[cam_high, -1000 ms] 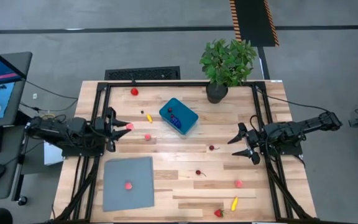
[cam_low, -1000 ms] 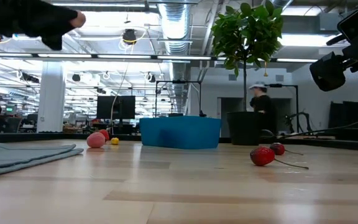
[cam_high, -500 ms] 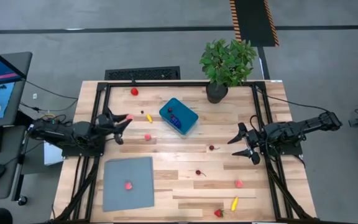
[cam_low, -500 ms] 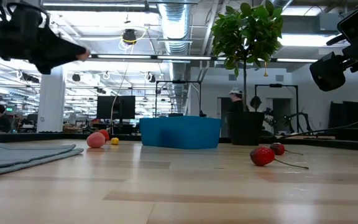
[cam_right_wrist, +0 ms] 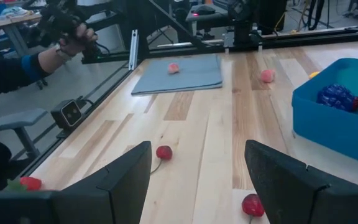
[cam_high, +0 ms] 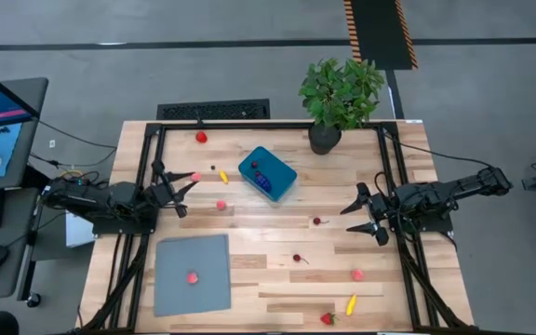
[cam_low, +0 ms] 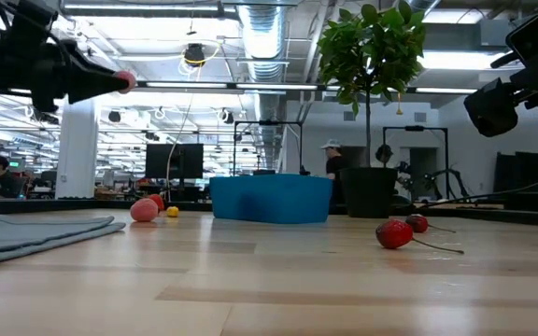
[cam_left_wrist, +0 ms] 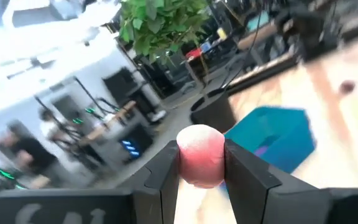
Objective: Pick and placing Produce into tupperware
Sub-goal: Put the apricot into the container
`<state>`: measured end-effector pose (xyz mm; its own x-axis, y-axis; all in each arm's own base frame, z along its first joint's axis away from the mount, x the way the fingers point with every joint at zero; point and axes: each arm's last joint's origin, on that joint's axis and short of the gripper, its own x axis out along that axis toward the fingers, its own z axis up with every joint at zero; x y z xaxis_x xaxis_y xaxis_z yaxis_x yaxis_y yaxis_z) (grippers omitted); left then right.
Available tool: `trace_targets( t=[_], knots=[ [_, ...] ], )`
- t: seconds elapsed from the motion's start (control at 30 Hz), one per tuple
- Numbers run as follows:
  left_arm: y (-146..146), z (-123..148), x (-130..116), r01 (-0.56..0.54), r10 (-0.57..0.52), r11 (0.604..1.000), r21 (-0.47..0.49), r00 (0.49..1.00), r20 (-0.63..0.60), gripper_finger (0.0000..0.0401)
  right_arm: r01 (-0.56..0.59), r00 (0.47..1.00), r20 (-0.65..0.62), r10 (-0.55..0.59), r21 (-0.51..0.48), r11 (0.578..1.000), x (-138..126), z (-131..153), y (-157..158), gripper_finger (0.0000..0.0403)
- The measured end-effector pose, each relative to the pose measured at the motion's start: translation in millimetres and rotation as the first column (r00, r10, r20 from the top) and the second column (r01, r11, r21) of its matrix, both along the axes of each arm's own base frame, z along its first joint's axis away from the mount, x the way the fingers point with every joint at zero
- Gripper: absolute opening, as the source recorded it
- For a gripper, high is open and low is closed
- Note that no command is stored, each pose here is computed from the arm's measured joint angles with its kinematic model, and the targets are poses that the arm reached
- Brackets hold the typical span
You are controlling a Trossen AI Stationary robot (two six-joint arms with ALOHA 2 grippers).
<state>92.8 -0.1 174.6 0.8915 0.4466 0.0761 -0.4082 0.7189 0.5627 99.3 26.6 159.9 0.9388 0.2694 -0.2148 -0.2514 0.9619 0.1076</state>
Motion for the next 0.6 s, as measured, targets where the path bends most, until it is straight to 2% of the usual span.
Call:
trace_targets(
  t=[0.13, 0.23, 0.33, 0.43, 0.53, 0.6],
  knots=[
    [3.3, 0.8, -1.9, -0.134, 0.148, 0.979, 0.156, 0.986, -0.076, 0.0098, 0.000, 1.000, 0.000, 0.000, 0.000, 1.000, 0.0, 0.0, 0.0, 0.0281],
    [4.1, 3.8, -2.8, -0.168, 0.185, 0.966, 0.197, 0.980, -0.071, 0.0098, 0.000, 1.000, 0.000, 0.000, 0.000, 1.000, 0.0, 0.0, 0.0, 0.0281],
    [4.2, 4.1, -2.9, -0.172, 0.189, 0.965, 0.200, 0.980, -0.068, 0.0098, 0.000, 1.000, 0.000, 0.000, 0.000, 1.000, 0.0, 0.0, 0.0, 0.0281],
    [3.7, 4.5, -2.5, -0.149, 0.152, 0.983, 0.107, 0.988, -0.018, 0.0098, 0.000, 1.000, 0.000, 0.000, 0.000, 1.000, 0.0, 0.0, 0.0, 0.0281],
    [2.4, 6.5, -2.0, -0.070, 0.082, 0.992, -0.104, 0.990, 0.114, 0.0098, 0.000, 1.000, 0.000, 0.000, 0.000, 1.000, 0.0, 0.1, 0.0, 0.0281],
    [1.4, 7.8, -1.6, 0.016, 0.038, 0.968, -0.252, 0.977, 0.208, 0.0098, 0.000, 1.000, 0.000, 0.000, 0.000, 1.000, 0.0, 0.0, 0.0, 0.0281]
  ],
)
